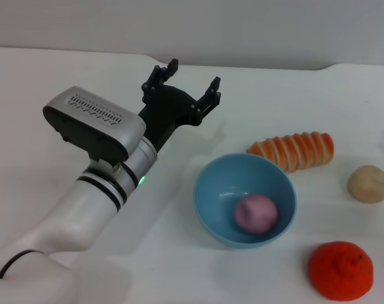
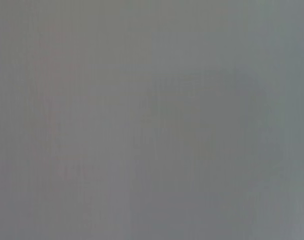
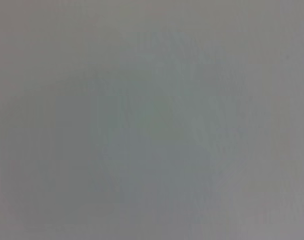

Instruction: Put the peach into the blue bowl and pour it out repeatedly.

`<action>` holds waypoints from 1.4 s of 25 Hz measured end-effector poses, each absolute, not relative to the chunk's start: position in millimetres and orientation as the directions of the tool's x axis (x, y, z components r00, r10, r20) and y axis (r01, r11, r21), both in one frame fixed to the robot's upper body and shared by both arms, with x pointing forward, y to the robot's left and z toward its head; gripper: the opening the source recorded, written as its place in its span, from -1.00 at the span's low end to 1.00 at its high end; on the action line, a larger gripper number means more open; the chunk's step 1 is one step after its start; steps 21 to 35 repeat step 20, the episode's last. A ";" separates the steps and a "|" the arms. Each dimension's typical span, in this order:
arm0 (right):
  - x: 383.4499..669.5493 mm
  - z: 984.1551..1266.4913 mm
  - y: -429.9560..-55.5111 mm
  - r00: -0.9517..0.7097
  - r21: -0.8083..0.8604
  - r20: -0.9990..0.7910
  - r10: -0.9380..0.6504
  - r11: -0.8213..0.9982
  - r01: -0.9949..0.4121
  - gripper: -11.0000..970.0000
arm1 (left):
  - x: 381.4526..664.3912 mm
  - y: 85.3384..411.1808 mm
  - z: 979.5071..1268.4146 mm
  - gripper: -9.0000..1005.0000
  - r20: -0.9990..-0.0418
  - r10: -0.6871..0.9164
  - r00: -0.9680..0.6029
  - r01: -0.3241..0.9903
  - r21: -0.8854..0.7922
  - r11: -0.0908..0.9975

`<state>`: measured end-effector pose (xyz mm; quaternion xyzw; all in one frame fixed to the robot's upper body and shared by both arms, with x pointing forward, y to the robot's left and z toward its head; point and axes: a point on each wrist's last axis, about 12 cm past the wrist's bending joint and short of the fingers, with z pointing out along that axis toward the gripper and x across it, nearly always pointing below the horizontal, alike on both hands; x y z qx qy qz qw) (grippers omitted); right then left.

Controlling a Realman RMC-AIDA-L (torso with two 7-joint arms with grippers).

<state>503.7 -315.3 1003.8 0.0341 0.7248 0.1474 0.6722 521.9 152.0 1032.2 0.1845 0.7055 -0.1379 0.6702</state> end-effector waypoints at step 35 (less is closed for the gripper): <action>501.3 1004.7 -313.5 -0.075 0.213 -0.976 0.202 0.962 -0.170 0.28 | 513.1 156.3 1025.1 0.64 -0.995 0.076 -0.060 0.436 0.043 0.899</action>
